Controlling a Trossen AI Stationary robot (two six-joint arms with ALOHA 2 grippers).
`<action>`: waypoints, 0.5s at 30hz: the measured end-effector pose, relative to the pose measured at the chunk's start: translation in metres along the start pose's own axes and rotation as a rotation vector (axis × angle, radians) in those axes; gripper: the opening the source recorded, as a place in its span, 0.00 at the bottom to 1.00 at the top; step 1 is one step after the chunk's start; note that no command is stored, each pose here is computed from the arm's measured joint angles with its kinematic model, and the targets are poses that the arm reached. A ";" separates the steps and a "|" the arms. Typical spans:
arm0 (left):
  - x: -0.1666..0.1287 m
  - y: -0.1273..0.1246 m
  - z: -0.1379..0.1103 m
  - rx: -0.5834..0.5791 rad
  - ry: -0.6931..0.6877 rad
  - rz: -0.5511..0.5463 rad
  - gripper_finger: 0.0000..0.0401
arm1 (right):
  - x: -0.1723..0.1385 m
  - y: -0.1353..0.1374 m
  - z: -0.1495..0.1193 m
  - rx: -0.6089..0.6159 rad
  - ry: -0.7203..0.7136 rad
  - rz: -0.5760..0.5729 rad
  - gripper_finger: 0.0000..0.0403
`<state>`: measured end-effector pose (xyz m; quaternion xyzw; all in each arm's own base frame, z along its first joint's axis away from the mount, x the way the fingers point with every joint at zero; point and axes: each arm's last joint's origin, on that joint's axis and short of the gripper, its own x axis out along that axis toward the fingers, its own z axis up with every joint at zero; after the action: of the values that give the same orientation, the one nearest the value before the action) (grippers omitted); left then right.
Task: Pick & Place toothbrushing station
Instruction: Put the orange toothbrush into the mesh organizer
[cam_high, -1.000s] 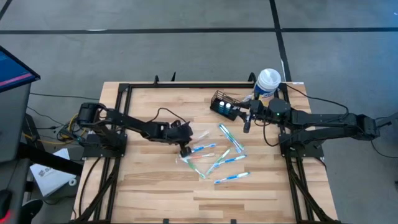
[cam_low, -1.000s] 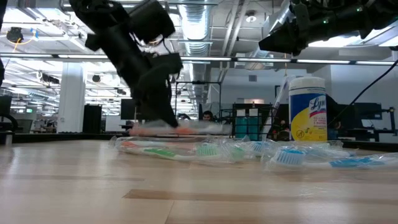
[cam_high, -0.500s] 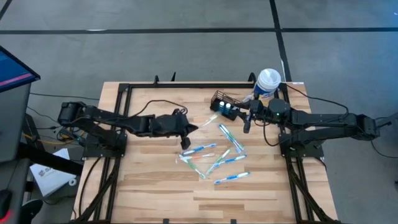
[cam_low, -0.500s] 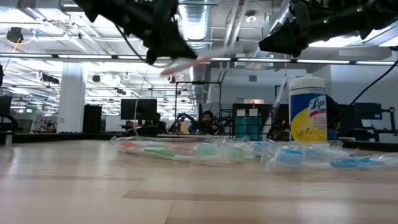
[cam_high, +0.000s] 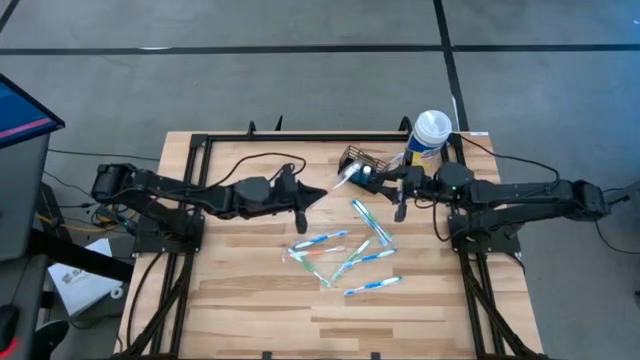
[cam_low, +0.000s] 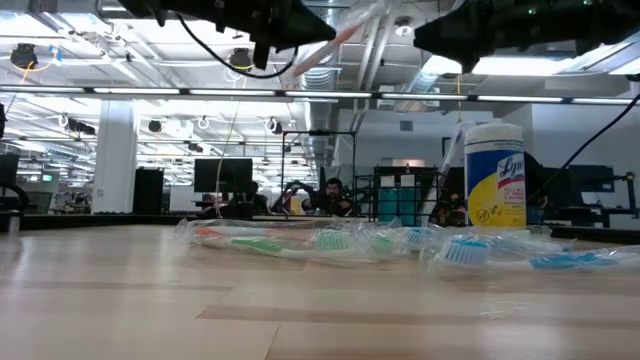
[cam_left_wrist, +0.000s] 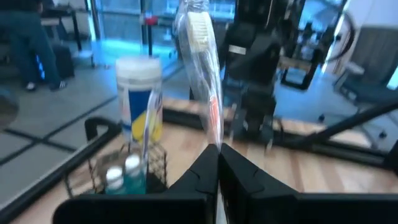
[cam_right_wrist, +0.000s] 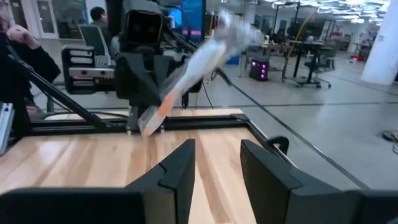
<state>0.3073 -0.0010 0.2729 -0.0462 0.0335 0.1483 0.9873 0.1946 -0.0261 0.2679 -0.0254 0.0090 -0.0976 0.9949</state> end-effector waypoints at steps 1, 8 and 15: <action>0.000 0.000 0.002 -0.002 -0.020 -0.006 0.00 | 0.000 0.001 0.001 0.001 -0.010 0.005 0.29; 0.012 -0.006 -0.004 0.025 -0.109 -0.023 0.00 | -0.001 0.007 0.006 0.005 -0.065 0.038 0.29; 0.029 -0.010 -0.020 0.070 -0.175 -0.022 0.00 | -0.001 0.008 0.007 0.031 -0.069 0.044 0.29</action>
<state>0.3366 -0.0041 0.2520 0.0012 -0.0482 0.1396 0.9890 0.1954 -0.0175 0.2743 -0.0129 -0.0260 -0.0750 0.9968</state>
